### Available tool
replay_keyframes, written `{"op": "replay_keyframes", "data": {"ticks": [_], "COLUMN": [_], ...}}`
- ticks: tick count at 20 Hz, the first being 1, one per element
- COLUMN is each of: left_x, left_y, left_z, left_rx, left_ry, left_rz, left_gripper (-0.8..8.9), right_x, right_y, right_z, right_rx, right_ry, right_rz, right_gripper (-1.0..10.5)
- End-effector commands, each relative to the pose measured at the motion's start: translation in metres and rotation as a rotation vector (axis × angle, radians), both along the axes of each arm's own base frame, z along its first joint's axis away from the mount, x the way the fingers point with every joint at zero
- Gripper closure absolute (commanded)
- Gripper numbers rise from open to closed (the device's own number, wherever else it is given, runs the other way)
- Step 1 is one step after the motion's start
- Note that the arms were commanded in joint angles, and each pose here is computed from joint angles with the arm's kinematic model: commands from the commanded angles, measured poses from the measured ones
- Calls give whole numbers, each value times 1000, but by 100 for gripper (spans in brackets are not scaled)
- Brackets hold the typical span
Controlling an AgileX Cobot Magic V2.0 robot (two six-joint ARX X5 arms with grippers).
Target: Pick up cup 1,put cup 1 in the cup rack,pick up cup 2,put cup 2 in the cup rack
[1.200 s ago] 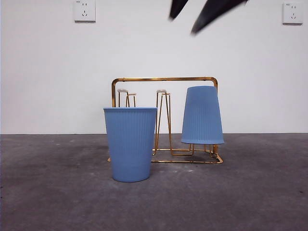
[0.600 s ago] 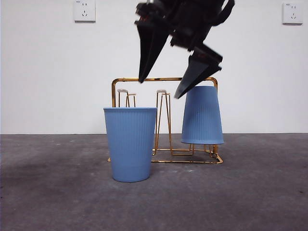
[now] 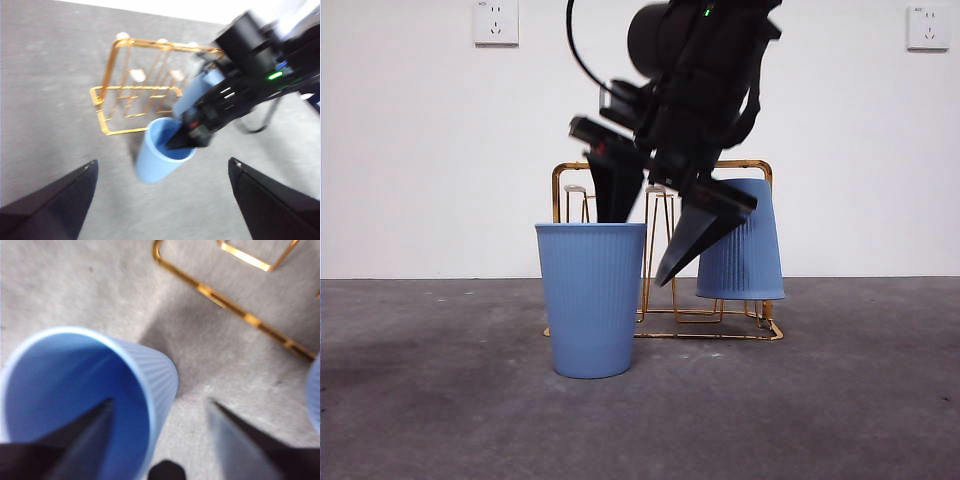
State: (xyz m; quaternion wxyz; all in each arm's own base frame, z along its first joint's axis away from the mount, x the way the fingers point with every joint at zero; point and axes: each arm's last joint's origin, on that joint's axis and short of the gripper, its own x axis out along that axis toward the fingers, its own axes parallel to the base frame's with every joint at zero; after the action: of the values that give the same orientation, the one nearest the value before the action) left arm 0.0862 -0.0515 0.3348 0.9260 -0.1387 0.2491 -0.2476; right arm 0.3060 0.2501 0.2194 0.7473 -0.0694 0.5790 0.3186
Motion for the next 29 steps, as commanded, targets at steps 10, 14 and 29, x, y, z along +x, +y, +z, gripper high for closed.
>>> {"op": "replay_keyframes", "data": {"ticks": [10,14,29], "left_x": [3,3,44], "left_y": [-9,-9,-43], "left_z": [43,63,94], "left_rx": [-413,-552,-981], "left_ry": [-258,-402,-569], "left_rz": [-195,-216,-537], "left_gripper": [374,373,306], "right_x": [-39,-79,-161], "right_y": [-12,-44,-106], "right_z": [106,184,298], "right_rx": [259,478,1085], "right_ry": [-313,-560,-1006], "right_rz": [41,32,154], "right_gripper": [962,962,963]}}
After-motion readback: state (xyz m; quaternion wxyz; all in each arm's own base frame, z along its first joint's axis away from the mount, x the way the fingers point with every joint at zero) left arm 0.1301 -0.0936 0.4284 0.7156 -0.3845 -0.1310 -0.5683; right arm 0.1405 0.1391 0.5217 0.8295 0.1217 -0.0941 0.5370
